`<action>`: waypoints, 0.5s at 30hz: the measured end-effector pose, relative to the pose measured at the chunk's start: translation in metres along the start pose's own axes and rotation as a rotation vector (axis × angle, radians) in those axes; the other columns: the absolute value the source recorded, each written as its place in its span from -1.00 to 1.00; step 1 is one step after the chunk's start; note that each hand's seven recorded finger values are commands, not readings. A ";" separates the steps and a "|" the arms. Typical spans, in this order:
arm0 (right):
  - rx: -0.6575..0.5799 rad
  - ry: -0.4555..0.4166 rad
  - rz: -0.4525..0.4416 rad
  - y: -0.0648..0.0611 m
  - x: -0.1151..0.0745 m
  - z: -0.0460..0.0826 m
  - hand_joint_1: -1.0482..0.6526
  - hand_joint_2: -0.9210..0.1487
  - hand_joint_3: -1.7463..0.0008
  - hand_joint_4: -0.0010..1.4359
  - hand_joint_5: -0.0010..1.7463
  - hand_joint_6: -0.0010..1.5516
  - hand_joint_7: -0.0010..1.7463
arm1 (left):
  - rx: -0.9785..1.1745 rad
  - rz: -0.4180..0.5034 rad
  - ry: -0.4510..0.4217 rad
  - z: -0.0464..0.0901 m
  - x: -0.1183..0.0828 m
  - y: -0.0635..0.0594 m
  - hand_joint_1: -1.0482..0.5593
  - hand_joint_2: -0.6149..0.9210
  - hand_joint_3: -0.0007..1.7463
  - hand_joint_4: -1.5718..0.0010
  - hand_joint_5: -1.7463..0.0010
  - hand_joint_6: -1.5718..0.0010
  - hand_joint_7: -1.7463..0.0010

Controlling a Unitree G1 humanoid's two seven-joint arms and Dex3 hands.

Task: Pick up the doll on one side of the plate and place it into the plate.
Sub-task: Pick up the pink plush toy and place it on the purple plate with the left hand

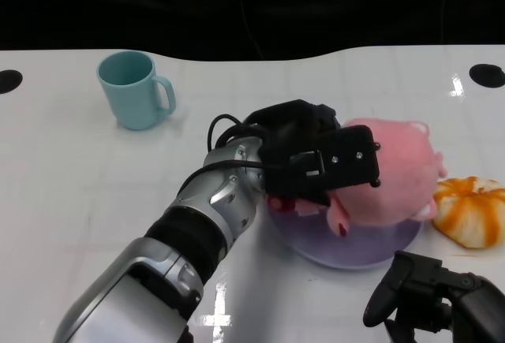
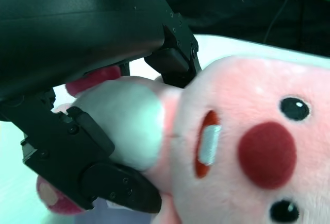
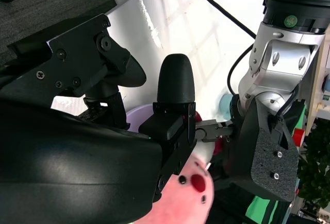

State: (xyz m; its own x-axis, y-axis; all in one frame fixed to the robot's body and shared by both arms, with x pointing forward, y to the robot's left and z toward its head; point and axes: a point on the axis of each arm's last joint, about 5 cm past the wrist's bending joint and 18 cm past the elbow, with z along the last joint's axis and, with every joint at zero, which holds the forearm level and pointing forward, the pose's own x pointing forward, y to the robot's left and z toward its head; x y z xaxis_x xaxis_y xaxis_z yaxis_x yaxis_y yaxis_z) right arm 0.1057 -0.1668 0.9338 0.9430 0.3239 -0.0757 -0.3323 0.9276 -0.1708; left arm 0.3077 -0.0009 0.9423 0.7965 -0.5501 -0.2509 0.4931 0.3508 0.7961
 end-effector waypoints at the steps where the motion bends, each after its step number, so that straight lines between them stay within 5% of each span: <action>1: 0.000 -0.001 0.000 0.000 0.000 0.000 0.18 -0.48 -0.22 -0.12 0.98 -0.28 0.67 | 0.033 -0.008 -0.004 0.001 0.000 0.000 -0.49 1.00 -0.65 0.74 0.46 0.60 0.98; 8: 0.000 -0.001 0.000 0.000 0.000 0.000 0.18 -0.47 -0.23 -0.11 0.99 -0.27 0.68 | 0.141 -0.029 -0.038 0.006 -0.002 0.005 -0.90 1.00 -0.42 1.00 0.95 0.97 1.00; 15: -0.001 -0.009 0.001 0.000 0.000 0.001 0.19 -0.45 -0.26 -0.11 0.98 -0.26 0.68 | 0.213 -0.050 -0.034 0.007 -0.005 0.012 -1.00 1.00 -0.34 1.00 1.00 1.00 1.00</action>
State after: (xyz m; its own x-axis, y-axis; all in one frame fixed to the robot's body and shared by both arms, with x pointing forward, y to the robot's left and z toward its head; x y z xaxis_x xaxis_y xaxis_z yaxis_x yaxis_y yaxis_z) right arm 0.1057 -0.1667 0.9345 0.9426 0.3270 -0.0672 -0.3337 0.9268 -0.1722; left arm 0.3071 0.0012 0.9570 0.7590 -0.5891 -0.2772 0.4436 0.1562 0.8825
